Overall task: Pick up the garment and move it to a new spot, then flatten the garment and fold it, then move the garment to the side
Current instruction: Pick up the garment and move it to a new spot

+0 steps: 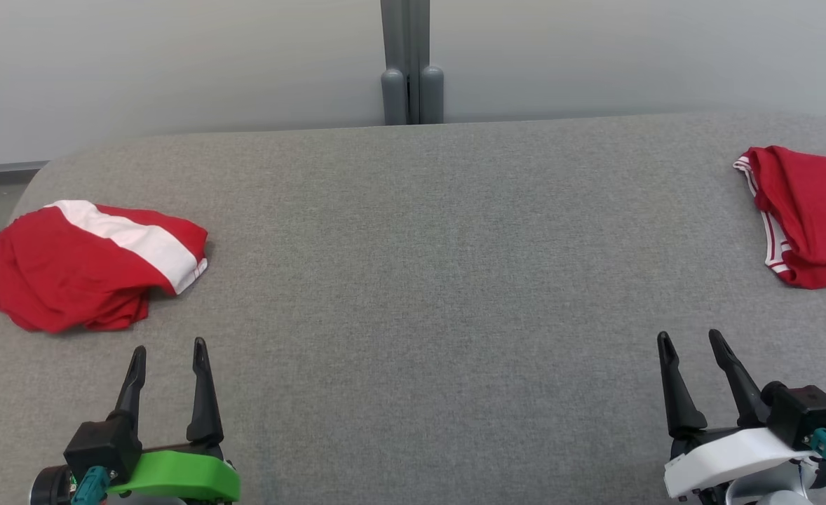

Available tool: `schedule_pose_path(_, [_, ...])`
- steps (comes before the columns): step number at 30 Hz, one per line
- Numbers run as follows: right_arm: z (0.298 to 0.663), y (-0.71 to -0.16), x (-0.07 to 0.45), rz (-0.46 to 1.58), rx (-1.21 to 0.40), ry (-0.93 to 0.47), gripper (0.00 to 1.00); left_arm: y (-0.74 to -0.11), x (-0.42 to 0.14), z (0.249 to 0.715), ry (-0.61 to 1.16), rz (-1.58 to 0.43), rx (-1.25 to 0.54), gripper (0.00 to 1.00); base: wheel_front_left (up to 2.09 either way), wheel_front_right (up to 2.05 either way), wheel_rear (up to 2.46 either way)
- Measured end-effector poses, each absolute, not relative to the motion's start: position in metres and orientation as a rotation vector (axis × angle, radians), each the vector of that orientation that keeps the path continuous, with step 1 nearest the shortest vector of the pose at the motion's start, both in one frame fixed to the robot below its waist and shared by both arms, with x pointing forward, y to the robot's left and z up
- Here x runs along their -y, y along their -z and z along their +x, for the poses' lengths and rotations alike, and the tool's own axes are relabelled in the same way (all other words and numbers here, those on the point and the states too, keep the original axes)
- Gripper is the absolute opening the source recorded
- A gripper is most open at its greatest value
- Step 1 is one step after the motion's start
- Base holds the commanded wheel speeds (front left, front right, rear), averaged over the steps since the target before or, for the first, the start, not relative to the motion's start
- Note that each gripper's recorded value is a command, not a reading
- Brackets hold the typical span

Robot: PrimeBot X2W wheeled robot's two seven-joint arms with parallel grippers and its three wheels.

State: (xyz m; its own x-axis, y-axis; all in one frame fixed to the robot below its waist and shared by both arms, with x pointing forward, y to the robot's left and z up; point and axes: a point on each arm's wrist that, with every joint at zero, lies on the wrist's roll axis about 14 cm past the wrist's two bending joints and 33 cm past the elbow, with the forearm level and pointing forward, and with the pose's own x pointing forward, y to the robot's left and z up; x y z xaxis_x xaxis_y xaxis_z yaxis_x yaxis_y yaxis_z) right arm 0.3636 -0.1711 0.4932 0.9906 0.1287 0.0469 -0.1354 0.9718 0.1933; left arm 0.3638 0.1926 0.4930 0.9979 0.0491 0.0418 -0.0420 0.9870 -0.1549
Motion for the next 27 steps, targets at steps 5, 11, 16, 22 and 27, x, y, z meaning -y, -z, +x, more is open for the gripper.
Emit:
schedule_pose_path(5, [0.367, -0.491, 0.158, 0.201, 0.023, -0.171, 1.00, -0.493, -0.204, 0.359, -0.079, -0.151, 0.046, 1.00, 0.00, 0.00, 0.00])
schedule_pose_path(11, [0.374, -0.488, 0.137, 0.211, 0.011, -0.234, 1.00, -0.494, -0.226, 0.348, -0.149, -0.144, 0.054, 1.00, 0.00, 0.00, 0.00])
schedule_pose_path(16, [0.381, -0.488, 0.114, 0.218, 0.003, -0.298, 1.00, -0.496, -0.249, 0.333, -0.221, -0.133, 0.063, 1.00, 0.00, 0.00, 0.00])
schedule_pose_path(22, [0.389, -0.486, 0.078, 0.222, -0.012, -0.404, 1.00, -0.496, -0.281, 0.305, -0.332, -0.124, 0.067, 1.00, 0.00, 0.00, 0.00])
schedule_pose_path(27, [0.394, -0.485, 0.051, 0.221, -0.024, -0.482, 1.00, -0.493, -0.301, 0.281, -0.417, -0.119, 0.063, 1.00, 0.00, 0.00, 0.00])
